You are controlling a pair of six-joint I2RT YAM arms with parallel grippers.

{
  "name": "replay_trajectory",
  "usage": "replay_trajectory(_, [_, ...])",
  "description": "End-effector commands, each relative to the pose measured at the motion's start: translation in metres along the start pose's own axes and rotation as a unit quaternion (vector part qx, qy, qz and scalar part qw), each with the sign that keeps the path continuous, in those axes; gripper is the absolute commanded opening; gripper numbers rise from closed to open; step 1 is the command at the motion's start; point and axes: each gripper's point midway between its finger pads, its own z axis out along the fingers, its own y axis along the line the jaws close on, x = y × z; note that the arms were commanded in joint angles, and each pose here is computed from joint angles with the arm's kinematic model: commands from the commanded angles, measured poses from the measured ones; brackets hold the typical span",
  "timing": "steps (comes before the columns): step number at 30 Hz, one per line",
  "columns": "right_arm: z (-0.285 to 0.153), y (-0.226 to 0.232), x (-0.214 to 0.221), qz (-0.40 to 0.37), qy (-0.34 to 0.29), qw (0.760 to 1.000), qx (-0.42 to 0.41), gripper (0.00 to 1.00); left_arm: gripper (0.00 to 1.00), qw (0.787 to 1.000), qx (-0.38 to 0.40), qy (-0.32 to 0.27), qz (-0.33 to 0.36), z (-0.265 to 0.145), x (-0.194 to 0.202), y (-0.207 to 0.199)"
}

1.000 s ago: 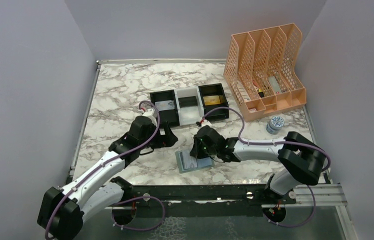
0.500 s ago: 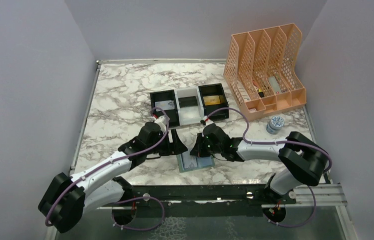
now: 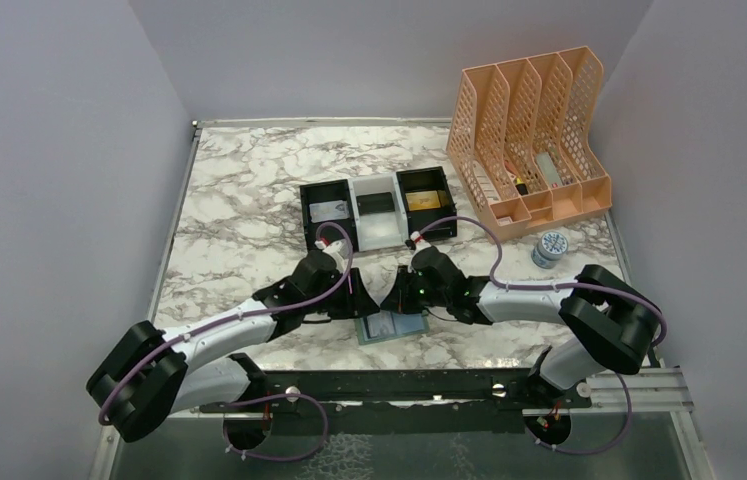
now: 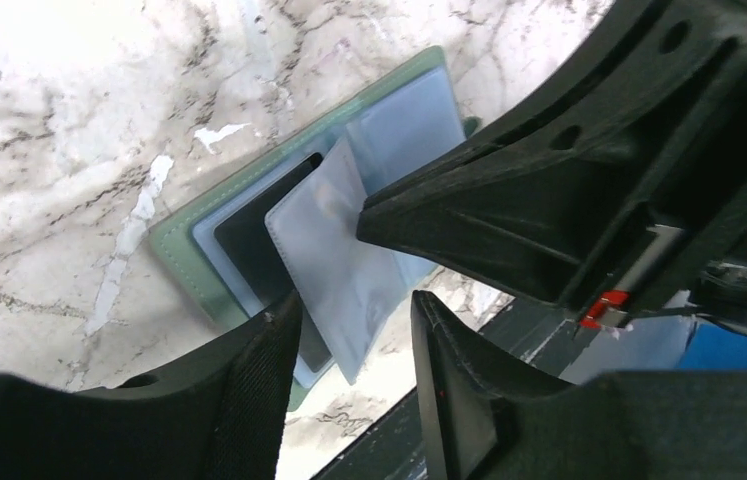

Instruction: Take the credit cards out of the card holder

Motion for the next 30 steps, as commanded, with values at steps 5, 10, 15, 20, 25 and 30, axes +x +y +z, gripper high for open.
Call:
replay_trajectory(5, [-0.004,0.009,-0.007,0.009,-0.011,1.0,-0.025,0.01,0.46,0.998,-0.04,-0.037,-0.031,0.007,0.003,0.017])
replay_trajectory(10, [-0.005,0.01,-0.007,0.009,-0.01,1.0,-0.028,0.01,0.46,0.999,-0.017,-0.029,-0.027,0.011,0.006,0.009])
replay_trajectory(15, [-0.006,0.011,-0.008,0.007,-0.011,0.999,-0.033,0.01,0.42,0.999,0.021,-0.008,-0.028,0.019,0.014,-0.004])
replay_trajectory(20, [-0.008,0.009,-0.01,0.011,-0.013,0.999,-0.031,0.01,0.38,0.999,0.029,-0.006,-0.017,0.022,0.01,-0.013])
replay_trajectory(25, [-0.013,0.006,-0.013,0.009,-0.006,1.0,-0.028,0.18,0.38,0.999,0.033,-0.007,-0.011,0.023,0.007,-0.017])
replay_trajectory(30, [-0.024,-0.01,-0.027,0.01,-0.027,0.999,0.017,0.37,0.38,0.999,0.037,0.001,-0.007,0.026,0.008,-0.02])
